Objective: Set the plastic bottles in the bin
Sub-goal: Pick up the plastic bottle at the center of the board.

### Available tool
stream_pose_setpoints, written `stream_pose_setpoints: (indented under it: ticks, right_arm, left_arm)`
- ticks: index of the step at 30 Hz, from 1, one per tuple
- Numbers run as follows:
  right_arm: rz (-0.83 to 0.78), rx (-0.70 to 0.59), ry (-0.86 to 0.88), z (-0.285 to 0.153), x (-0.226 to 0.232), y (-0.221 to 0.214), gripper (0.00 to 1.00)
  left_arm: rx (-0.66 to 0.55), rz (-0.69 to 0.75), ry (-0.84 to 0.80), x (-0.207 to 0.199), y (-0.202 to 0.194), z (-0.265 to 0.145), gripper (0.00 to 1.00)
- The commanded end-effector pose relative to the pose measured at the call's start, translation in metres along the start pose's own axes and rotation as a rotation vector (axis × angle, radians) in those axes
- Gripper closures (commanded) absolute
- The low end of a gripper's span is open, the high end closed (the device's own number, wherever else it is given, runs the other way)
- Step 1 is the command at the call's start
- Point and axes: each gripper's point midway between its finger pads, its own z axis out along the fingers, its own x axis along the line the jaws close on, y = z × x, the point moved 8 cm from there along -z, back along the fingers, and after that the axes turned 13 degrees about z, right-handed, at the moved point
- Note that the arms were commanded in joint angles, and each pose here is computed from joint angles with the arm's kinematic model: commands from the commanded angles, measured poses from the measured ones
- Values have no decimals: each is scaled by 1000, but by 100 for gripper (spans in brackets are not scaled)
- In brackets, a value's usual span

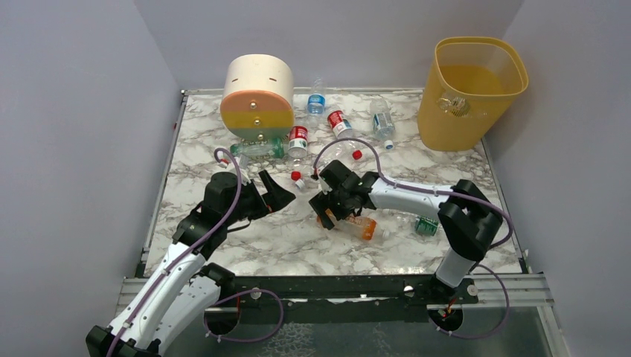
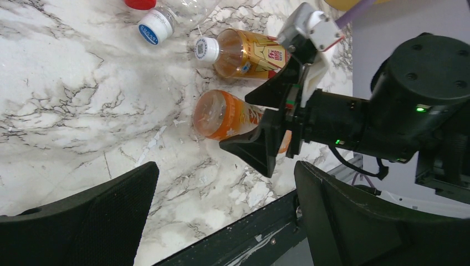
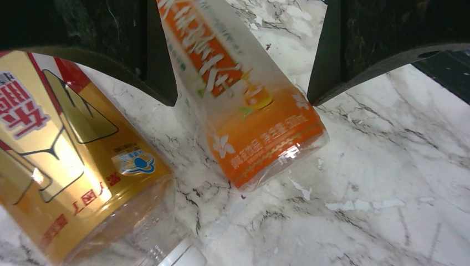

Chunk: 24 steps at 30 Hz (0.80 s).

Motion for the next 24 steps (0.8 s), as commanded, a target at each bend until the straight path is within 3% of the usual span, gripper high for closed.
stream_pose_setpoints:
  ticks: [1,7,12,24]
  right_arm:
    - [-44,34,-54,15,3,-6,9]
    - [-63,44,-62,21,13,-6,12]
    - [-53,19,-27,13,20,3,30]
    - [-18,-118,48,-40,43,44,36]
  left_arm:
    - [1,-1,-22,-1,-3,-2,1]
    - [-4,0,-20,-2,-3,-3,1]
    - [-6,0,-18,-2,-3,-4,1]
    - [-10,0,-17,-1,-4,-6,1]
